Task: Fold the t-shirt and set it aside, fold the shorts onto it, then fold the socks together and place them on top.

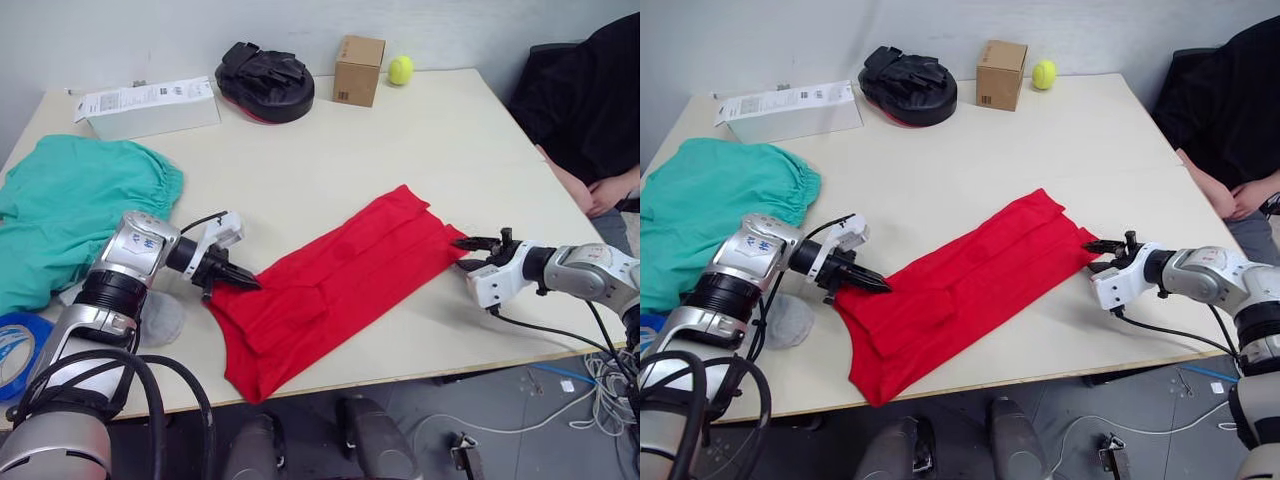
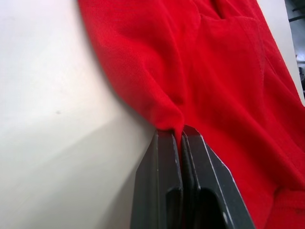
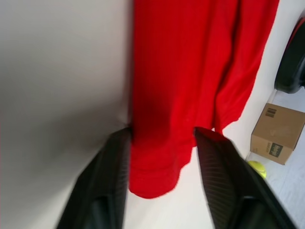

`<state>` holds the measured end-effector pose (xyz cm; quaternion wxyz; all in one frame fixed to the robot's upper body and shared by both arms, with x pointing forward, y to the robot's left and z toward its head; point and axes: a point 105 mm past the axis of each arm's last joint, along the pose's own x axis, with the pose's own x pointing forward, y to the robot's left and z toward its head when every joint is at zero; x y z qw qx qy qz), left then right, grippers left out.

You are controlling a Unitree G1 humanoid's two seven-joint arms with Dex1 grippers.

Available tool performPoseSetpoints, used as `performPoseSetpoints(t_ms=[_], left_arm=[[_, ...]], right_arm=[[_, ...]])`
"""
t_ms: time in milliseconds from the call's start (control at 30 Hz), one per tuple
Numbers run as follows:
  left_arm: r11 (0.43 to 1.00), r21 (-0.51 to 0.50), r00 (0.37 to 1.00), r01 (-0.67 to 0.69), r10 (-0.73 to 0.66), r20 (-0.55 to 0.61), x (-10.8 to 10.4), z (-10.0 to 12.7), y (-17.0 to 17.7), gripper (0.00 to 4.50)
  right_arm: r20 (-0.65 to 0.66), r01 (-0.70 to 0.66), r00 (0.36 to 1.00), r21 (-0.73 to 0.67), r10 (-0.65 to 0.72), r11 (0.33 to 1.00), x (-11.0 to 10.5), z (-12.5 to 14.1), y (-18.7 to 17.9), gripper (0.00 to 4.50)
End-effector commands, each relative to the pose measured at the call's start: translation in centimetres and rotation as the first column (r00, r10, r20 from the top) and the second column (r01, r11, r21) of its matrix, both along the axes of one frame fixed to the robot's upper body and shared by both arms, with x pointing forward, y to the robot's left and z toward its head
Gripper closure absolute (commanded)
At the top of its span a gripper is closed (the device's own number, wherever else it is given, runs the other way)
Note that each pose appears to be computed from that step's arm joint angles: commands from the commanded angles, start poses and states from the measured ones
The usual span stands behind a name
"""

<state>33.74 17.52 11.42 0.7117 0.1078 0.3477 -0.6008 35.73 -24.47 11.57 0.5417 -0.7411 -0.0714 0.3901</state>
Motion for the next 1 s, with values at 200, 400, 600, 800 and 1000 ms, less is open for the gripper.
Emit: performPoseSetpoints(t_ms=[200,400,600,800,1000], left_arm=[[0.999,-0.034,1.0,-0.028,0.028,0.01,-0.3,0.7,0.8,4.5],[0.996,-0.054,0.997,-0.07,0.07,-0.011,-1.2,0.8,0.7,4.5],[0.989,-0.097,0.994,-0.11,0.108,-0.028,-2.7,0.9,-0.1,4.5],[0.977,-0.115,0.984,-0.177,0.175,-0.034,-4.1,0.1,-1.1,4.5],[0.957,-0.151,0.969,-0.248,0.244,-0.05,-5.6,-0.5,-2.2,4.5]], right_arm=[[-0.017,-0.033,0.999,-0.016,0.033,0.999,0.5,-0.5,1.0,4.44],[0.031,-0.006,1.0,-0.026,0.007,1.0,2.3,0.6,1.5,4.44],[0.098,0.006,0.995,-0.062,0.0,0.998,4.7,2.4,2.9,4.44],[0.134,0.008,0.991,-0.119,0.009,0.993,6.4,3.6,4.4,4.44],[0.042,0.015,0.999,-0.199,-0.007,0.98,6.4,2.3,4.5,4.44]])
